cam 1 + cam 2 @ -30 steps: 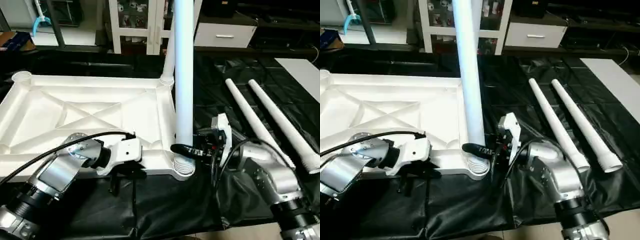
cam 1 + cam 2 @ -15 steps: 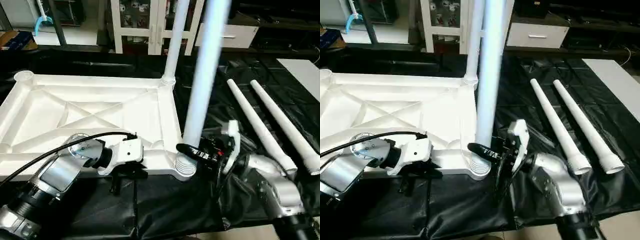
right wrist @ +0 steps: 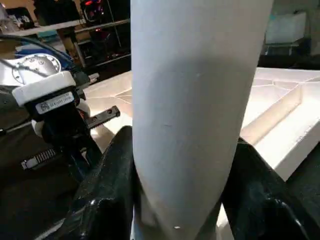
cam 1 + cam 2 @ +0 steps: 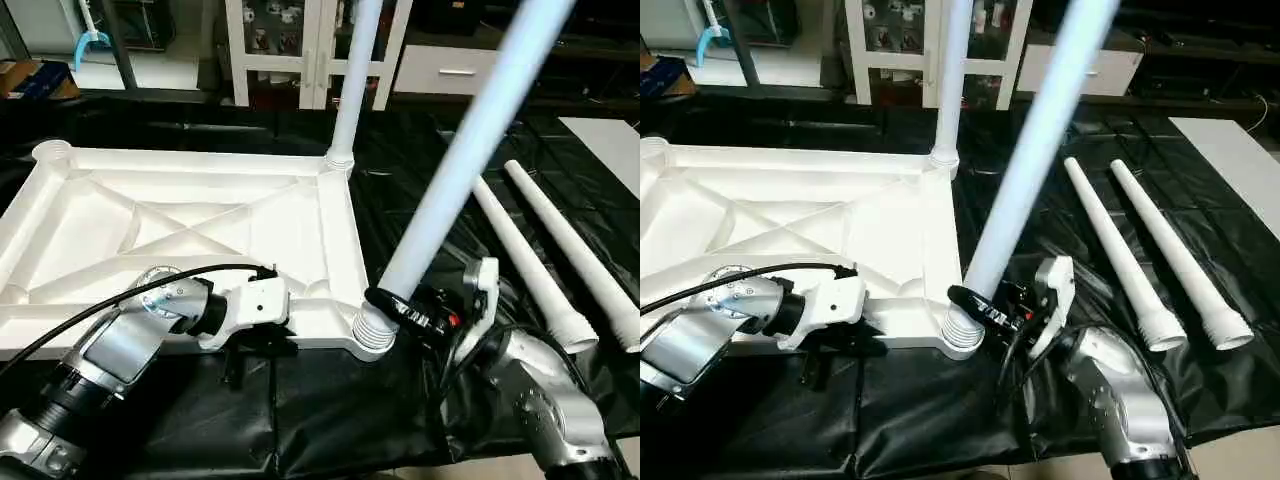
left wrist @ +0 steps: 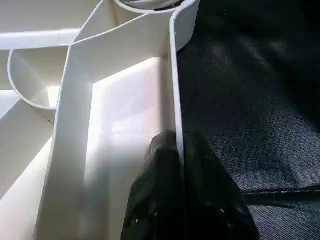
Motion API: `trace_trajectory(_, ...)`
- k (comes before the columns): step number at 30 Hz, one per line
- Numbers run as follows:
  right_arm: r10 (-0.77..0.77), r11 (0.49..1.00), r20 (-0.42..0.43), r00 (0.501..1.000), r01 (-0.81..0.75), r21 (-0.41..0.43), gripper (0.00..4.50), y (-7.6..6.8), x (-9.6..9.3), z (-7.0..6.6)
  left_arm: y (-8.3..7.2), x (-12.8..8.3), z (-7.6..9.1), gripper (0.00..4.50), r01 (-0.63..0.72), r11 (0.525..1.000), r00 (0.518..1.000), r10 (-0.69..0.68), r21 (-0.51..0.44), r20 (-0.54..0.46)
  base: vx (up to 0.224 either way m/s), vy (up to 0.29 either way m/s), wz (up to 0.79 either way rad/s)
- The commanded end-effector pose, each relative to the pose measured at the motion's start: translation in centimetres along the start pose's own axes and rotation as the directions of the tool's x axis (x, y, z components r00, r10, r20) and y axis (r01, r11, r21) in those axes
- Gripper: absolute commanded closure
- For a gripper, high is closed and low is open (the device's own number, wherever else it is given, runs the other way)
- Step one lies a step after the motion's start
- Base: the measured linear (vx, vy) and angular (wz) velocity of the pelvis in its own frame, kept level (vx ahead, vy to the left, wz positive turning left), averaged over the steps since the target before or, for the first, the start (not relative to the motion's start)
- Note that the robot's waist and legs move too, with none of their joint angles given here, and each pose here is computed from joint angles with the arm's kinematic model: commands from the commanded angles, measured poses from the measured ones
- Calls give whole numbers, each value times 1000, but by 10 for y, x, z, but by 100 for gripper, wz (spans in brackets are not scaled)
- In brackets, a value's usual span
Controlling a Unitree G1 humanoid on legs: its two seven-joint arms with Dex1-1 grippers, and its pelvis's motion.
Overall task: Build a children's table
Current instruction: Insert table leg to table base
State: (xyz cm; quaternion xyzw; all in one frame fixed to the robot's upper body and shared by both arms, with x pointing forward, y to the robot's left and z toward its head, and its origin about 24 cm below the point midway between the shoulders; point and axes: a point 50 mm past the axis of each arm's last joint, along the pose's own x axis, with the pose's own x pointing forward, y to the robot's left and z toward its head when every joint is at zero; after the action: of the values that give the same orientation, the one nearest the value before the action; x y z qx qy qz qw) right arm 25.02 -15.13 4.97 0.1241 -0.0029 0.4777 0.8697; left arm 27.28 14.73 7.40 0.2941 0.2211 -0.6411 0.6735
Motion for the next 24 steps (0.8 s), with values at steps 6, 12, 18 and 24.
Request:
trace_trajectory(6,-236,972,-104,966,233,-40,264,-12,-33,-26,-6,9,-8,448,49,999,999,-50,-22,-9,0,0,0)
trace_trajectory(12,-214,974,-201,956,193,-115,264,-8,-33,-38,-6,9,-8,448,49,999,999,-50,-20,-12,0,0,0)
trace_trajectory(18,-156,987,-287,945,136,-86,264,-4,-33,-47,-6,9,-8,448,49,999,999,-49,-18,-15,0,0,0)
trace_trajectory(24,-74,996,-369,927,50,-76,264,1,-35,-56,-6,10,-9,448,51,999,999,-51,-19,-18,0,0,0)
